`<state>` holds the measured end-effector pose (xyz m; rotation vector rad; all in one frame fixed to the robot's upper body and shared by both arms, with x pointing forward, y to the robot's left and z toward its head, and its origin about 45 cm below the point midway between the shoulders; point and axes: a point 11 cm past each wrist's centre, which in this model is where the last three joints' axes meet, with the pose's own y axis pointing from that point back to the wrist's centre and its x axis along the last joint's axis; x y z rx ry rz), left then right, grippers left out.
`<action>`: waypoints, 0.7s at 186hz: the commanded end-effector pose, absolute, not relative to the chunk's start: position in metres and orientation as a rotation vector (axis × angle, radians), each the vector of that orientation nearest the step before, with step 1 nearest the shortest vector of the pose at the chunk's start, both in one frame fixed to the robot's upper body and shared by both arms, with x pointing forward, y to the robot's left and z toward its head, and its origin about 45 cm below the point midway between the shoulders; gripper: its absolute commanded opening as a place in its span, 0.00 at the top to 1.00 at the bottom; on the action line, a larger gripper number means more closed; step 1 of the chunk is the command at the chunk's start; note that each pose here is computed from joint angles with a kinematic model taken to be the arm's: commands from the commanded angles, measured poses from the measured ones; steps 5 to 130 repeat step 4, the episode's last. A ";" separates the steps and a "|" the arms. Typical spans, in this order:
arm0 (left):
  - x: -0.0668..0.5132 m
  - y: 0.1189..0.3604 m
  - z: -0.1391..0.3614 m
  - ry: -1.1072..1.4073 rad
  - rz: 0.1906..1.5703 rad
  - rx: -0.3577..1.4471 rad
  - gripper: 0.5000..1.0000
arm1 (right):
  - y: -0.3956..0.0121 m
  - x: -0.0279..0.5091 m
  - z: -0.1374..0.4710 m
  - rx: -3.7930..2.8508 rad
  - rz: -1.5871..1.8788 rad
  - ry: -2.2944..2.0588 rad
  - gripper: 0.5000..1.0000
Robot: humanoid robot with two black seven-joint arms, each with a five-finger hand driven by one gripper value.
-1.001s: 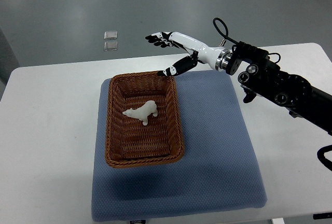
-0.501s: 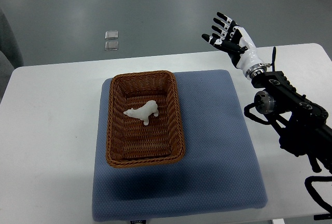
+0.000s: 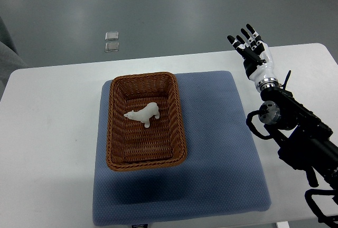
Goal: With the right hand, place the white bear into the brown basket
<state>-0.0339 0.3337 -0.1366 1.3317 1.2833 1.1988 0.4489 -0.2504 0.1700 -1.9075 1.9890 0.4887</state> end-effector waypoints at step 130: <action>-0.031 0.334 -0.137 1.279 1.200 1.329 0.00 | -0.252 0.448 0.168 -1.895 0.482 2.008 0.16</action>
